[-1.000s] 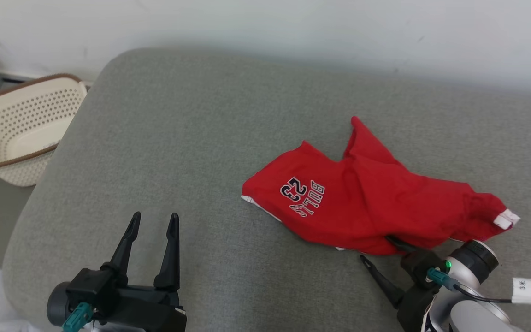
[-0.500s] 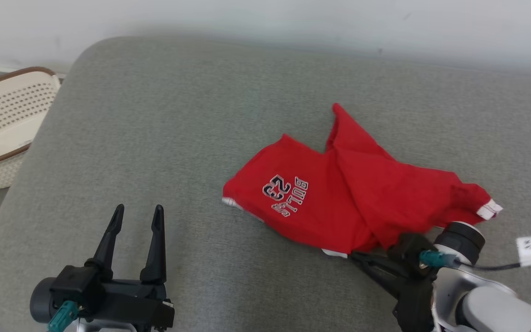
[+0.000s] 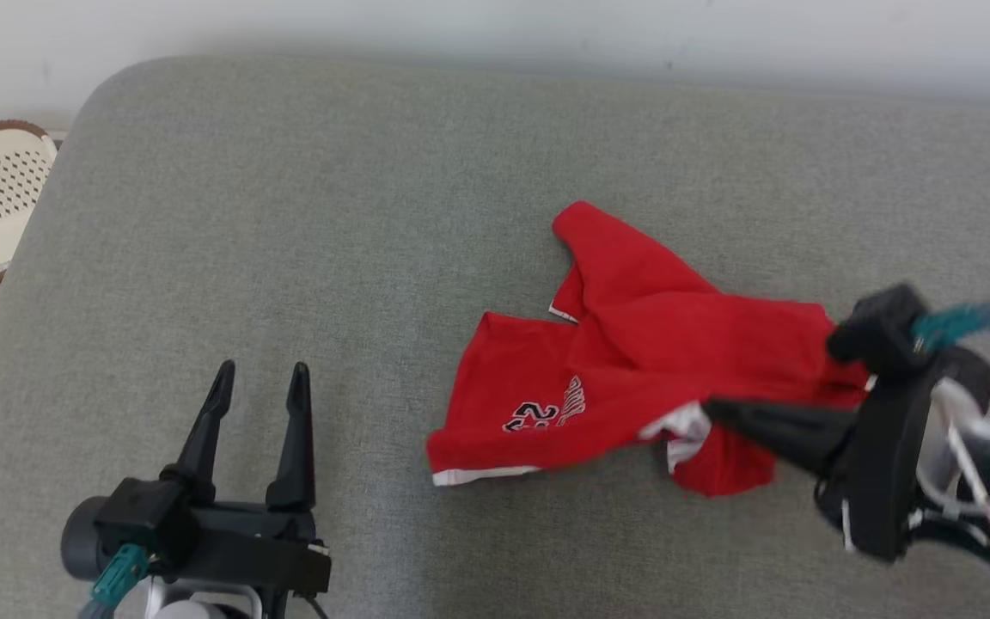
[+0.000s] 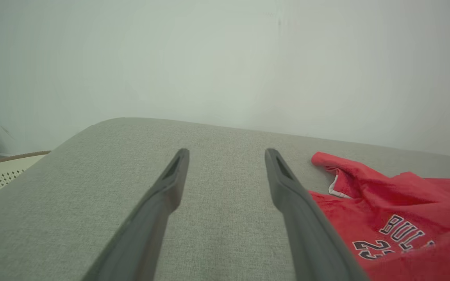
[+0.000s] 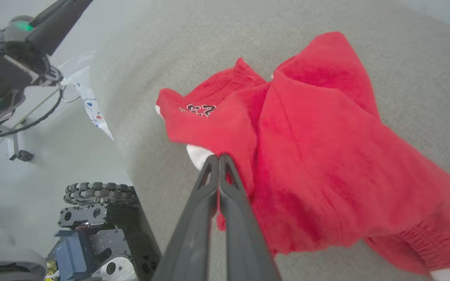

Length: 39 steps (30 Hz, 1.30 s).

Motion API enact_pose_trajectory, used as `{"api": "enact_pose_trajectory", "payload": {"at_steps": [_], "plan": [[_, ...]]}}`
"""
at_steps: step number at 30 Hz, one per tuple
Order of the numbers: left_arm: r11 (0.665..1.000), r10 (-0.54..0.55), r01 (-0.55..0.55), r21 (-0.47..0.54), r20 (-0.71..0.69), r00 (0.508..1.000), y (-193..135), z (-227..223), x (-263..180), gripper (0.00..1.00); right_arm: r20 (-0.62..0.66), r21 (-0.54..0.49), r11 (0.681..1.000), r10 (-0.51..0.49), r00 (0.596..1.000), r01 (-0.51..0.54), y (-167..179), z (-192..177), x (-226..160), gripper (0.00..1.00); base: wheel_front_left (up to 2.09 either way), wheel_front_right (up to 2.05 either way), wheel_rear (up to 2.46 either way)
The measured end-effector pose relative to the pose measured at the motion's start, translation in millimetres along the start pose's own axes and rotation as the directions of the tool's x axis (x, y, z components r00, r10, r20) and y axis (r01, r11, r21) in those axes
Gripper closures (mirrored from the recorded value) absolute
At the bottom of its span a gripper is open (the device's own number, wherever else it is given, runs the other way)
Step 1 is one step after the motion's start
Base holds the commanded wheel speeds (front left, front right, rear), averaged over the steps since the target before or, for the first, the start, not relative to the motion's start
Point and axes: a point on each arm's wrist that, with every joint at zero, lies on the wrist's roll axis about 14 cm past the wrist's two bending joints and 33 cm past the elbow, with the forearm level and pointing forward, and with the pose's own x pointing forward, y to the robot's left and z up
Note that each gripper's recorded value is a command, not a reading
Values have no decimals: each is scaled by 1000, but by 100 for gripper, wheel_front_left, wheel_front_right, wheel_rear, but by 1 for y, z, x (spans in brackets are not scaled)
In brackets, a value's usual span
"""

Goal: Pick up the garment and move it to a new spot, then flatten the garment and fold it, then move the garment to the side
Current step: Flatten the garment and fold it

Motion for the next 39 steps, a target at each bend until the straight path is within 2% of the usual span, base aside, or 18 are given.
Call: {"api": "enact_pose_trajectory", "payload": {"at_steps": [2,8,14,15,16,17,18,22,28,30,31,35,39], "plan": [[1000,-7,7,-2,1,1000,-2,0,3,0,13,48,999,-26,1000,26,-19,10,5,100,0,0,0],[1000,-22,22,-1,2,1000,-5,1,9,0,0,81,993,-85,996,84,-61,20,38,100,0,0,0],[1000,-4,4,-2,-2,1000,0,0,11,0,10,60,994,-90,996,89,-78,17,75,100,0,0,0],[1000,6,-6,0,-7,1000,2,-1,10,0,26,53,994,-99,995,98,-83,18,79,86,0,0,0],[1000,8,-8,-1,-12,1000,3,-3,10,0,41,68,992,-109,993,106,-88,17,83,30,0,0,0],[1000,11,-11,-1,-15,1000,4,-4,11,0,52,58,992,-118,992,115,-93,16,86,0,0,0,0],[1000,13,-13,-1,-19,1000,4,-5,11,0,52,29,991,-131,990,130,-97,12,89,0,0,0,0],[1000,25,-25,0,-25,999,6,-8,12,0,151,37,988,-154,976,151,-104,18,93,0,0,0,0],[999,40,-40,-4,-10,999,9,-4,14,0,329,74,981,-195,924,181,-106,32,71,0,0,0,0],[999,48,-48,-7,-8,999,11,-3,12,0,396,106,976,-217,892,190,-106,37,60,0,0,0,0],[999,51,-51,-1,-6,999,13,-2,9,0,453,144,968,-249,856,205,-106,41,48,0,0,0,0],[998,54,-54,10,-1,999,17,1,4,0,529,250,933,-354,771,257,-115,44,20,0,0,0,0],[999,32,-32,19,10,999,12,5,2,0,609,279,905,-426,669,322,-113,53,-13,0,0,0,0]]}}
